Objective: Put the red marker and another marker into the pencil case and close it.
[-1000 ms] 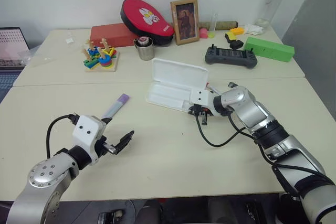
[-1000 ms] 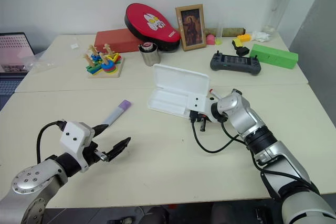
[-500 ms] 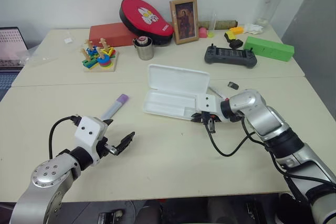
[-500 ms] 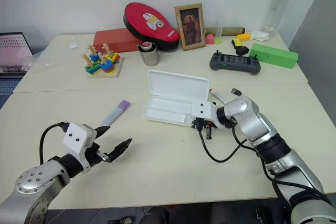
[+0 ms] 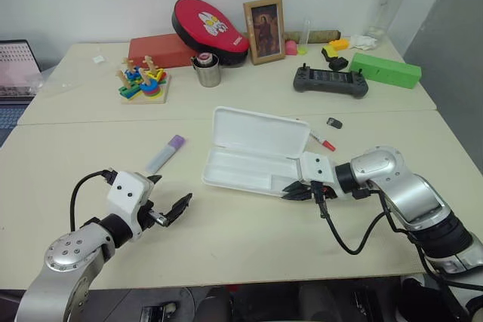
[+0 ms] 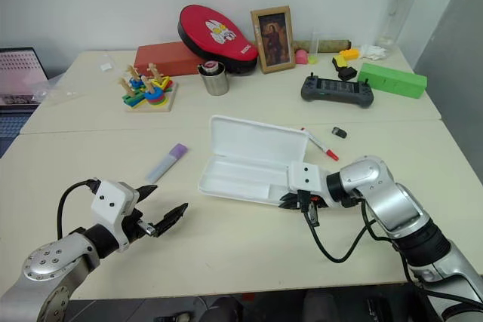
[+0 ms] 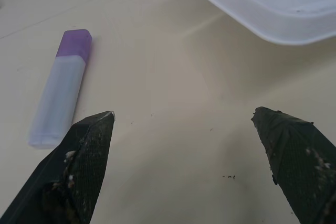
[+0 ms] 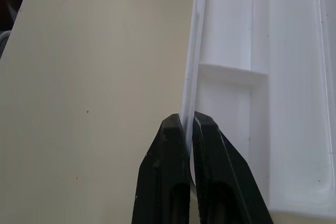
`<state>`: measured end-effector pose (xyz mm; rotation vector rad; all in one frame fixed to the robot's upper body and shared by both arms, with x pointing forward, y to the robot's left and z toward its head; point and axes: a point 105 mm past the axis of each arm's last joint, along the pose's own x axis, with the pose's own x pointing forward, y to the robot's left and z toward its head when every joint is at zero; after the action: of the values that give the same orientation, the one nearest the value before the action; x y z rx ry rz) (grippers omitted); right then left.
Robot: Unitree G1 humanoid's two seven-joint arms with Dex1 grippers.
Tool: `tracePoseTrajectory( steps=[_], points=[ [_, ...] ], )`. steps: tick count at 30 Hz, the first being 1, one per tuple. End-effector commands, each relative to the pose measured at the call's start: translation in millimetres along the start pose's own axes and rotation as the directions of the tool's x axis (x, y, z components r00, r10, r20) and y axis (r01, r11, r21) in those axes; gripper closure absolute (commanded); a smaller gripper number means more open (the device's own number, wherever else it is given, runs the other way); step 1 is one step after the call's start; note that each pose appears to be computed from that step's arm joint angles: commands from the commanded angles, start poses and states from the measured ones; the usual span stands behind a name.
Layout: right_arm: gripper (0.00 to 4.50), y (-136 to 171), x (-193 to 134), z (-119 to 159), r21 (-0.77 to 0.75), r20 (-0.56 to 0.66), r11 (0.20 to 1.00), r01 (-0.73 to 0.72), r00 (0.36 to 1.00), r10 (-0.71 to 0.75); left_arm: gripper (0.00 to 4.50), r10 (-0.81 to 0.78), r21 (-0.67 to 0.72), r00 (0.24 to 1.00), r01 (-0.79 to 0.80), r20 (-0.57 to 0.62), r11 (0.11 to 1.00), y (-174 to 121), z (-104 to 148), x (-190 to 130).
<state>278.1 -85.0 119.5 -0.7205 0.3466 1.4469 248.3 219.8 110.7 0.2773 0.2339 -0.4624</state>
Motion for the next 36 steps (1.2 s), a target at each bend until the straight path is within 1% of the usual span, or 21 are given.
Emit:
tracePoseTrajectory(
  steps=[1,11,13,14,15,22,25,27,29,32,36],
  points=[
    [4.46,5,2,4,-0.076,-0.016,0.997,-0.007,1.0,0.006,0.0,0.007,0.038,1.0,-0.007,0.014,0.999,4,6,-2],
    [4.46,8,8,-5,-0.119,-0.052,0.992,-0.033,0.998,0.027,0.0,0.002,0.048,1.0,-0.003,0.009,0.999,5,6,-2],
    [3.91,7,8,-6,-0.131,-0.058,0.991,-0.034,0.998,0.027,0.0,0.002,0.049,1.0,-0.003,0.007,0.999,5,6,-2],
    [3.78,7,8,-6,-0.132,-0.059,0.991,-0.035,0.998,0.027,0.0,0.002,0.05,1.0,-0.003,0.007,0.999,5,6,-2],
    [3.47,8,8,-5,-0.134,-0.056,0.99,-0.039,0.998,0.032,0.0,0.003,0.051,1.0,-0.003,0.007,0.999,5,6,-2],
    [1.75,8,7,-3,-0.134,-0.039,0.99,-0.039,0.999,0.034,0.0,0.002,0.049,1.0,-0.002,0.006,0.999,5,6,-2],
    [1.05,7,3,2,-0.121,-0.012,0.992,-0.038,0.999,0.037,0.0,0.001,0.047,1.0,-0.001,0.005,0.999,4,5,-2],
    [0.66,3,-4,10,-0.124,0.03,0.992,-0.02,0.999,0.024,0.0,-0.012,0.039,1.0,0.012,0.004,0.999,2,4,-2],
    [0.17,0,-9,17,-0.119,0.07,0.993,-0.007,0.997,0.016,0.0,-0.037,0.03,0.999,0.037,0.003,0.999,-1,5,-3],
    [0.17,3,-17,25,-0.106,0.111,0.994,-0.026,0.993,0.038,0.0,-0.071,0.024,0.997,0.071,0.006,0.997,-5,7,-6],
    [0.17,-2,-26,29,-0.079,0.144,0.997,0.014,0.99,-0.002,0.0,-0.082,0.034,0.997,0.082,0.006,0.996,-4,10,-9]
  ],
)
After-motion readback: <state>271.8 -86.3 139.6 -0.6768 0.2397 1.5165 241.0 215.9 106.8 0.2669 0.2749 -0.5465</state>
